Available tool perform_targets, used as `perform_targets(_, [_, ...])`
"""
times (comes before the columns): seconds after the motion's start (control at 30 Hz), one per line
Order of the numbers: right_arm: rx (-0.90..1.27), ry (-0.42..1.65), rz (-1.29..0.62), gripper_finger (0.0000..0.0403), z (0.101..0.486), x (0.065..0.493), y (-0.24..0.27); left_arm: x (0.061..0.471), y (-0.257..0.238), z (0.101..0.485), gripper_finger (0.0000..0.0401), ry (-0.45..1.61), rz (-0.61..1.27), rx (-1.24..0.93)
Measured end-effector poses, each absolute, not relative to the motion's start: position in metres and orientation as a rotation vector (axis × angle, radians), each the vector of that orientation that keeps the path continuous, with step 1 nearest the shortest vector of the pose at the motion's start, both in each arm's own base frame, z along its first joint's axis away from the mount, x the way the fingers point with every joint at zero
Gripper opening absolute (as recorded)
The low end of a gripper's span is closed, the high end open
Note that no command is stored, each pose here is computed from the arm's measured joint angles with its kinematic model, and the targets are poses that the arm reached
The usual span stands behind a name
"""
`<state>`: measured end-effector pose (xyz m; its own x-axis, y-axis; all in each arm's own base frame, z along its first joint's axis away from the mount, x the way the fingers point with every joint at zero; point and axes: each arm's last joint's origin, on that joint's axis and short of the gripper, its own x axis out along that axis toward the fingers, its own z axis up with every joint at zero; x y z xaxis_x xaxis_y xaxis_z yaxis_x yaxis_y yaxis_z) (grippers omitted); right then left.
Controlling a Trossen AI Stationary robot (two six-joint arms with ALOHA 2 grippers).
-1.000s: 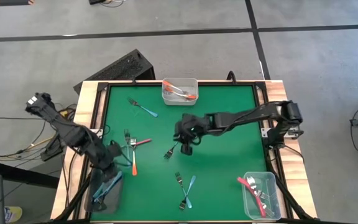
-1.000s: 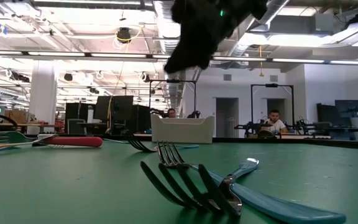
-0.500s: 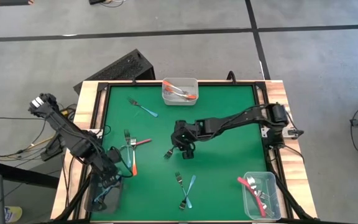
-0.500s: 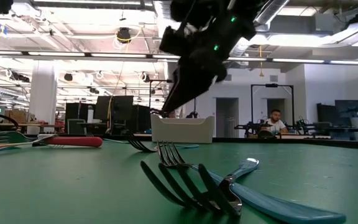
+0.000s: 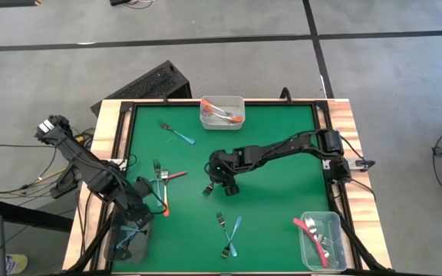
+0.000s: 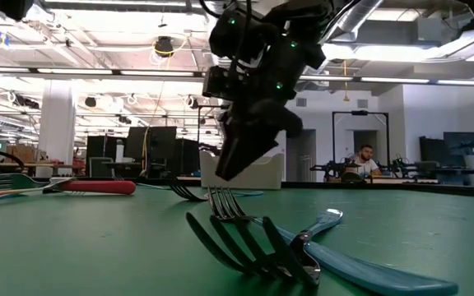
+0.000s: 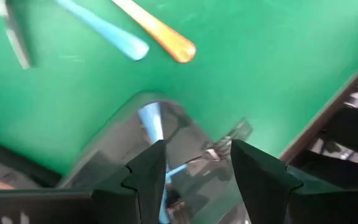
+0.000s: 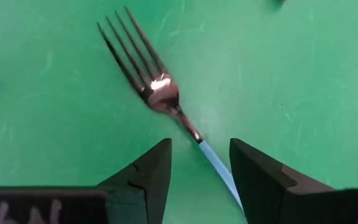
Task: Sort silverware by color (type)
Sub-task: Put the blue fork into the black transparent bin
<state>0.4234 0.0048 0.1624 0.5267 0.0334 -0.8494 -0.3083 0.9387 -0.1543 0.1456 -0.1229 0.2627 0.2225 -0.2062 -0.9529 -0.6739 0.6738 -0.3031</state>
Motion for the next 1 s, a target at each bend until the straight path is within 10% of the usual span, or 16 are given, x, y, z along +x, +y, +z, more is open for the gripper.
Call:
perform_targets(0.53, [-0.245, 1.081, 0.182, 0.0096, 0.138, 0.425, 0.0, 0.154, -0.122, 0.265, 0.0167, 1.12, 0.424, -0.786])
perform_targets(0.67, [-0.085, 1.09, 0.129, 0.0021, 0.138, 0.424, -0.002, 0.16, -0.12, 0.267, 0.0167, 1.005, 0.442, -0.77])
perform_targets(1.0, [0.434, 0.881, 0.043, 0.0016, 0.174, 0.434, -0.002, 0.175, -0.104, 0.271, 0.0167, 0.869, 0.485, -0.705])
